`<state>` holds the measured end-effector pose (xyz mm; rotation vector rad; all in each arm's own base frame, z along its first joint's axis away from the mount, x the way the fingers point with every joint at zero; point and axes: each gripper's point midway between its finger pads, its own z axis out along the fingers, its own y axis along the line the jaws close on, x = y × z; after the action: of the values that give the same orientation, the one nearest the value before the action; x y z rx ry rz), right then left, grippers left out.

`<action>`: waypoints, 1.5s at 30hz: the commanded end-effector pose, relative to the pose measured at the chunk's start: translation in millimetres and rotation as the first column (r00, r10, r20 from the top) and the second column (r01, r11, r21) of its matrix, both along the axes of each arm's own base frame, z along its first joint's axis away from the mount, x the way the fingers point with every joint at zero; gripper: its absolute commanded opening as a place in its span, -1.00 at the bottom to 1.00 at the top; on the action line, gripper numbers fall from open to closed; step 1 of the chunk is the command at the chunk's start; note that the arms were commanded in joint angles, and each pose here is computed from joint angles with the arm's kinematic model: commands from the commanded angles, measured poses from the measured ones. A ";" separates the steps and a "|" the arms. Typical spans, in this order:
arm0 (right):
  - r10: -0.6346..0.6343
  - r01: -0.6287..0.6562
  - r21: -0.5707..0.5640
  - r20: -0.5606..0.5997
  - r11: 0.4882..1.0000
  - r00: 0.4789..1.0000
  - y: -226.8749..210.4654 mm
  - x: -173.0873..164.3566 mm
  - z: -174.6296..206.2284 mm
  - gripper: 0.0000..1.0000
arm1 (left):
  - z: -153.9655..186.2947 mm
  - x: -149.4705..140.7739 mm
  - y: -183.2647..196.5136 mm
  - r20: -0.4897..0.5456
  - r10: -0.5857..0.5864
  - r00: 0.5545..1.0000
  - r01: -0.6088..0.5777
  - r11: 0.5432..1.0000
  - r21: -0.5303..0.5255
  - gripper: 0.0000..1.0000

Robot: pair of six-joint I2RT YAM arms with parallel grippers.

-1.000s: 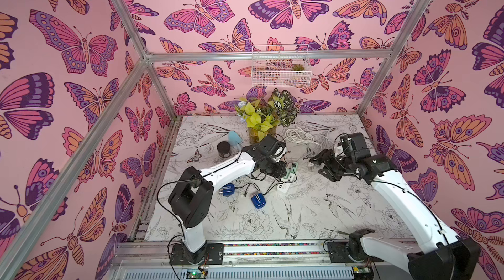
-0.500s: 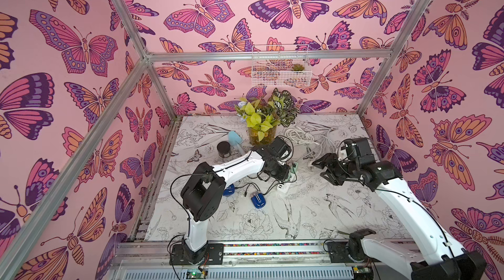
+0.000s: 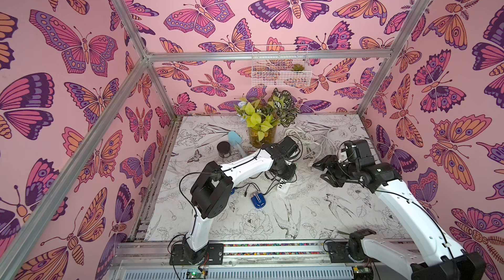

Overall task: Charge the electric shaver
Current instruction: Insert the plug into the socket.

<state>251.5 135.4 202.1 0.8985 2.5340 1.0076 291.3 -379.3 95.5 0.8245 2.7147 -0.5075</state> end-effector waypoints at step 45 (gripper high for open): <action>-0.032 0.032 0.014 -0.012 0.999 0.999 -5.1 -6.0 -2.5 0.21 | -84.2 -25.5 29.0 -0.168 0.023 0.986 0.053 0.898 0.437 -1.00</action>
<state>247.9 134.1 203.2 0.9225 2.5165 1.0281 290.1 -388.2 77.8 0.8708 2.8468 -0.2058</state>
